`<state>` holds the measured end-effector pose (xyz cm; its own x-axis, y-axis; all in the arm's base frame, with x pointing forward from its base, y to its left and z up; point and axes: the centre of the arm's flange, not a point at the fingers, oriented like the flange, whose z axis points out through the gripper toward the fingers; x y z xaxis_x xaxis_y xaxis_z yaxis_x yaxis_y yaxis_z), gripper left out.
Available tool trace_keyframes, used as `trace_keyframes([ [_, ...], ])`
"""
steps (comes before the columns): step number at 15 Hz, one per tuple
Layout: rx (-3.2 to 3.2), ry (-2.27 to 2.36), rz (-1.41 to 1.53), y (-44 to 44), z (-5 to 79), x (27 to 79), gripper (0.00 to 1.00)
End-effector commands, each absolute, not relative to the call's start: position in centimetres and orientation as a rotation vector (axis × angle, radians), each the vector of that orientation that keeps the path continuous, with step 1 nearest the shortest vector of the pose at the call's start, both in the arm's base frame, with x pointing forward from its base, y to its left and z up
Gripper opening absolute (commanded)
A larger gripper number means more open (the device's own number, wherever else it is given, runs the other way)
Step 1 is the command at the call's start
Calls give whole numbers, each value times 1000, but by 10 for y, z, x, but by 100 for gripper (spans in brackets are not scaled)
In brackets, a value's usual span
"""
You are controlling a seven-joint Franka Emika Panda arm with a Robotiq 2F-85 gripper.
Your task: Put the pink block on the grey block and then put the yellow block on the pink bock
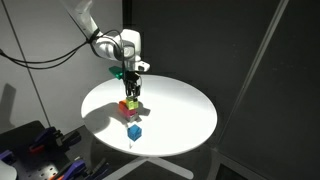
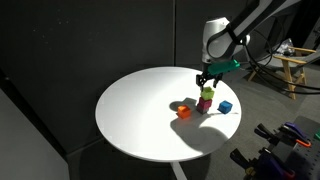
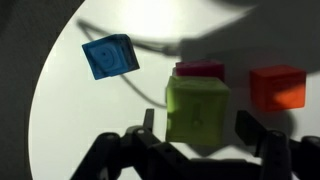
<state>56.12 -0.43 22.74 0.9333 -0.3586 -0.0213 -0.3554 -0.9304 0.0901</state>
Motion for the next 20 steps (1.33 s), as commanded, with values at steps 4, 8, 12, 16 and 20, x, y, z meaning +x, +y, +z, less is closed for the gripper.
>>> trace_keyframes([
  [4,3009,-567,-65,-7,236,566,100],
  [8,3002,-584,-61,-6,260,561,100],
  [12,3002,-588,-59,-4,290,557,100],
  [16,2997,-594,-61,-4,320,548,100],
  [20,3035,-480,-26,3,349,539,100],
])
